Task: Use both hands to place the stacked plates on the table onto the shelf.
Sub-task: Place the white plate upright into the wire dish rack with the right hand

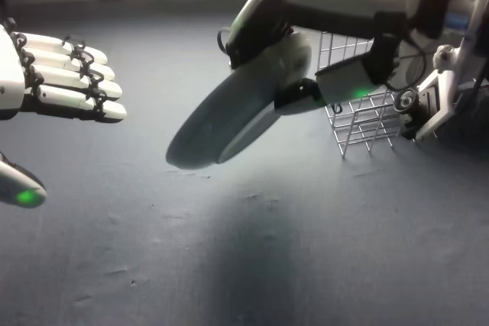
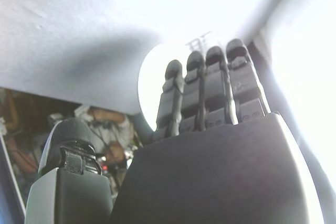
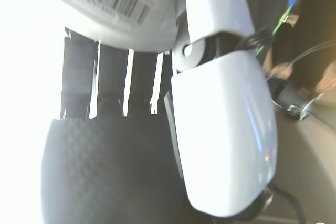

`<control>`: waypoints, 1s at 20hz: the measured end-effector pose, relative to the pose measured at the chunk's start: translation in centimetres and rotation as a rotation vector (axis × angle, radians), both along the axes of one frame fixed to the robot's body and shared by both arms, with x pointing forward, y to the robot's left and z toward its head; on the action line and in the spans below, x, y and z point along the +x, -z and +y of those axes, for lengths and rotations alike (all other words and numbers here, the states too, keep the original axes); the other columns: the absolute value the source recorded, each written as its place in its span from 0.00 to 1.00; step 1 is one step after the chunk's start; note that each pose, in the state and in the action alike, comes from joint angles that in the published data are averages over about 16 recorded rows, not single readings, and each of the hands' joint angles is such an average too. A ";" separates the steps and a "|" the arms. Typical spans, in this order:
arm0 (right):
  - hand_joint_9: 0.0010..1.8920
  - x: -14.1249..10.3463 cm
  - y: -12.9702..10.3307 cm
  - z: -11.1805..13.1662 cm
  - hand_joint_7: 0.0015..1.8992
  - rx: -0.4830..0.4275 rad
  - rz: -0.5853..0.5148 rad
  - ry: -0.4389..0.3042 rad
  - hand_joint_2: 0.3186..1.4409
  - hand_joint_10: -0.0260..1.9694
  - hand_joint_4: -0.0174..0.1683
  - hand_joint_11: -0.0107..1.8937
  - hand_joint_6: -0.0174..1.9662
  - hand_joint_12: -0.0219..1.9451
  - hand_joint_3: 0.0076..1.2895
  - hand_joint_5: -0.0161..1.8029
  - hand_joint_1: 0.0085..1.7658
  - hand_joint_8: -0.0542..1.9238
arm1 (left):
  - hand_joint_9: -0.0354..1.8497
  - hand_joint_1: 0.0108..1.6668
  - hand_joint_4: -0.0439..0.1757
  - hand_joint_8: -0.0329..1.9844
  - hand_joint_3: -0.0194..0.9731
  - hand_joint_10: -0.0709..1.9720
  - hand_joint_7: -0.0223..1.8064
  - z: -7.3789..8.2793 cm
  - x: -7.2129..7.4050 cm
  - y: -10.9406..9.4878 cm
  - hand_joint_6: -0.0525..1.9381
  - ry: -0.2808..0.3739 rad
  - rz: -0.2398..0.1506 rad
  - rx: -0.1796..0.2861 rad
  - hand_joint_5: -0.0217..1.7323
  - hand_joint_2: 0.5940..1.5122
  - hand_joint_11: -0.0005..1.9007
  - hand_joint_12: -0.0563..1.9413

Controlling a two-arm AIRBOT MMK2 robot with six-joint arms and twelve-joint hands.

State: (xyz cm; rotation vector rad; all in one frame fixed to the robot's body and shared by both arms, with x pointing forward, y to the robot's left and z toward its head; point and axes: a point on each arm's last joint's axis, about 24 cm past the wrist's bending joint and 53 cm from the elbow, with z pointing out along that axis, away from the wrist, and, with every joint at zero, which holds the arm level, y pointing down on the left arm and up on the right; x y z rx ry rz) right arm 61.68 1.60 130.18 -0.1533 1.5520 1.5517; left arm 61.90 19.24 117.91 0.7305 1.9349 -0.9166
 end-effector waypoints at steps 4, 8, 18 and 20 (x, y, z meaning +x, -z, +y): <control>0.59 0.3 -1.5 -1.1 0.58 0.078 0.066 0.025 0.55 0.48 0.05 0.54 0.39 0.51 0.00 0.56 0.79 0.40 | 0.05 0.00 0.22 0.02 0.01 0.04 0.08 -0.4 -0.3 -0.1 0.03 0.010 0.000 -0.004 0.11 0.60 0.02 0.04; 0.58 0.6 -2.5 -2.5 0.58 0.149 0.136 0.053 0.55 0.48 0.05 0.53 0.38 0.52 0.00 0.56 0.79 0.41 | 0.06 0.00 0.22 0.02 0.01 0.04 0.08 -0.5 -0.4 -0.3 0.03 0.017 -0.002 -0.006 0.11 0.60 0.02 0.04; 0.59 1.6 -3.3 -6.9 0.57 0.251 0.263 0.143 0.56 0.48 0.05 0.53 0.38 0.52 0.00 0.55 0.79 0.42 | 0.06 0.00 0.23 0.02 0.01 0.04 0.09 0.0 0.1 0.0 0.03 0.016 -0.001 0.007 0.11 0.60 0.01 0.04; 0.59 1.7 -3.2 -7.7 0.57 0.254 0.275 0.159 0.56 0.48 0.05 0.53 0.38 0.52 0.00 0.55 0.79 0.42 | 0.06 0.00 0.23 0.02 0.01 0.04 0.09 0.2 0.3 0.0 0.03 0.014 0.000 0.007 0.11 0.60 0.01 0.04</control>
